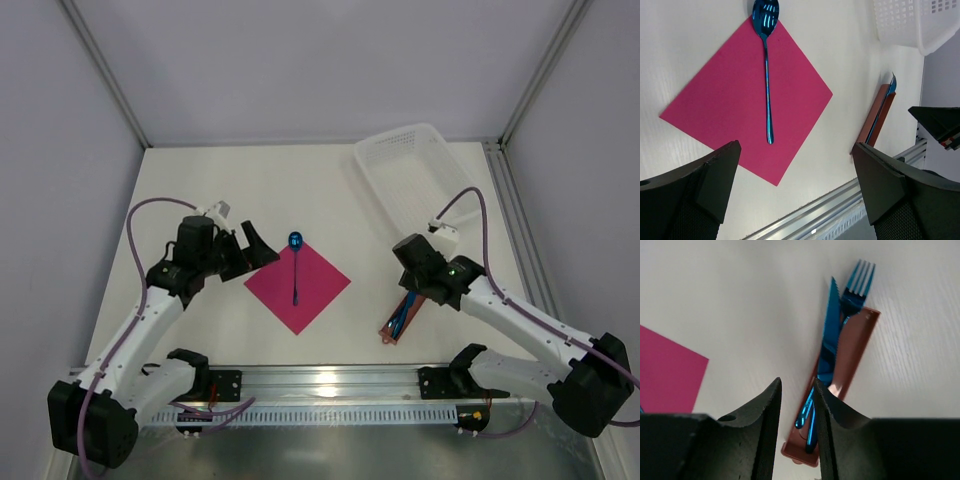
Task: Place the utensils on the paper napkin and roll it up
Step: Pick up the utensils from the container.
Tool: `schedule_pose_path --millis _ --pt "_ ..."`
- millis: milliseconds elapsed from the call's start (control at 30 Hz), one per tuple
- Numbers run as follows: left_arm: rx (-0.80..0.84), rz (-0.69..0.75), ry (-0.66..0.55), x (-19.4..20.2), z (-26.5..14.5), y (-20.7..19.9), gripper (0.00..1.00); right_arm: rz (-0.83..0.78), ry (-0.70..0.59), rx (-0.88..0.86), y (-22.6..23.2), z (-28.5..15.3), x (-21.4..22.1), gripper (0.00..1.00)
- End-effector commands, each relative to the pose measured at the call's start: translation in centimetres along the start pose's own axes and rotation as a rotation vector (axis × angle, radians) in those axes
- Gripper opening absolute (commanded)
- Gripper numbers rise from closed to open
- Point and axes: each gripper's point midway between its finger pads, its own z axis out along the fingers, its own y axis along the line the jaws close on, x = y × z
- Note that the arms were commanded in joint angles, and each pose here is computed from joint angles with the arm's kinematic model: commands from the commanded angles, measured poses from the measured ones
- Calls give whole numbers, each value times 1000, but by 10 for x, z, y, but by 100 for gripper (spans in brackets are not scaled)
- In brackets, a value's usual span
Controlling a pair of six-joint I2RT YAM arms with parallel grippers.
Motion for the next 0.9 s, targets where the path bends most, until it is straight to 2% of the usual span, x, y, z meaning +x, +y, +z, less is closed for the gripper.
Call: schedule_pose_path --millis 0,367,667,867 --pt "51 18 44 10 0 -6 100 72 38 77 -31 -2 20 34" --pt "72 4 57 18 -3 -7 100 65 148 50 -41 17 66 34" --pt "60 -7 55 19 -3 -4 100 30 121 -34 -24 28 63 34" --pt "41 -9 52 17 -2 -1 100 13 162 16 -31 35 75 31"
